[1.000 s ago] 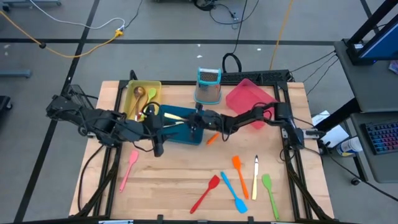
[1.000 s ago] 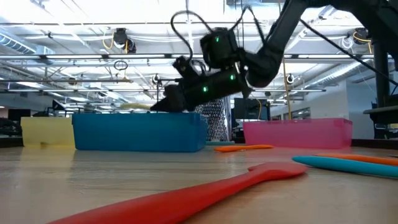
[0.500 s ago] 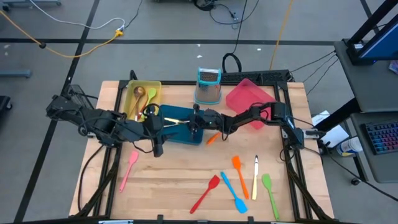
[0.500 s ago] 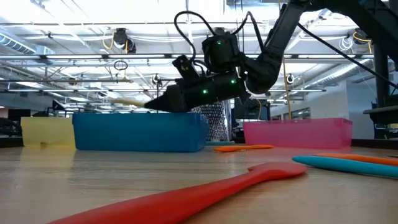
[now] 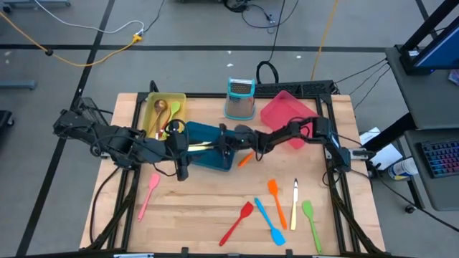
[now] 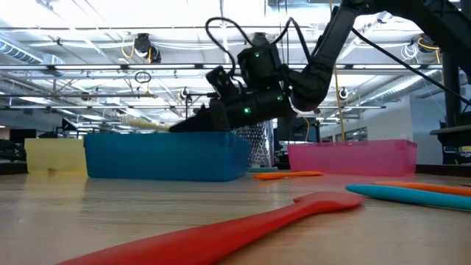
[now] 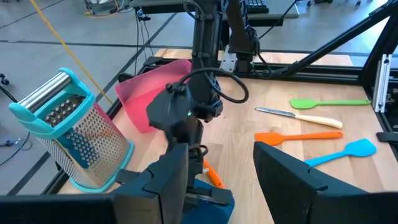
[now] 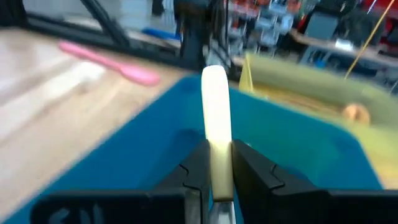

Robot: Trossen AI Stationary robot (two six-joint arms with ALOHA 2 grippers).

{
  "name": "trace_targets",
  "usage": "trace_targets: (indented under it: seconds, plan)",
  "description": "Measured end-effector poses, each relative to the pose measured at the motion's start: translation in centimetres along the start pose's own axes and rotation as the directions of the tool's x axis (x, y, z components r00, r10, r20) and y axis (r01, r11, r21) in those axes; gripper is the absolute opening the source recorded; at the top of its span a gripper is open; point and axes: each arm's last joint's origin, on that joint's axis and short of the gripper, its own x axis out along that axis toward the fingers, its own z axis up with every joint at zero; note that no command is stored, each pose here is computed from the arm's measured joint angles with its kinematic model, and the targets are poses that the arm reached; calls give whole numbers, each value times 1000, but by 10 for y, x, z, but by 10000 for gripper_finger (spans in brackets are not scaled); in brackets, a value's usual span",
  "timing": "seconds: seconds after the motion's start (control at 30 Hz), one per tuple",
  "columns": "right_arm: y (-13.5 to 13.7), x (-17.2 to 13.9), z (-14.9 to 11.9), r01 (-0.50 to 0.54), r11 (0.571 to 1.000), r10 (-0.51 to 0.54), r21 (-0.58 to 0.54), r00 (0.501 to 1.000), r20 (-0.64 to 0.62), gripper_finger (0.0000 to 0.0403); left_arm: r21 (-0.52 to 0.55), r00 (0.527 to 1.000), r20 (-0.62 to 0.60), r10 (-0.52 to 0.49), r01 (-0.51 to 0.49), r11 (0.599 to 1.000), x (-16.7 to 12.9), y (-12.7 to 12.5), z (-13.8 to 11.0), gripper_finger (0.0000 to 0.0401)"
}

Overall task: Pick & Place Kitchen Items
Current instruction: Put the top yellow table knife into the blue bin, then put the yellow table knife into the blue bin

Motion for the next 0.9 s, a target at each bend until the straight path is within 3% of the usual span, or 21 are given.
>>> trace_targets:
  seconds: [0.3,0.63,0.77,0.9]
  plan:
    - [-11,-5,-18,-4,1000,7,24,988,-155,70,-6,1000,0,0,0,1000,0,0,0,188]
    - [-13,-5,-14,7,1000,-5,21,993,-115,119,-6,1000,0,0,0,1000,0,0,0,188]
    - [-6,-4,0,-2,1000,3,5,998,-63,129,-5,1000,-1,0,0,1000,0,0,0,189]
    - [6,-9,32,-33,999,33,0,999,-19,126,8,1000,-11,3,-3,1000,0,0,-1,188]
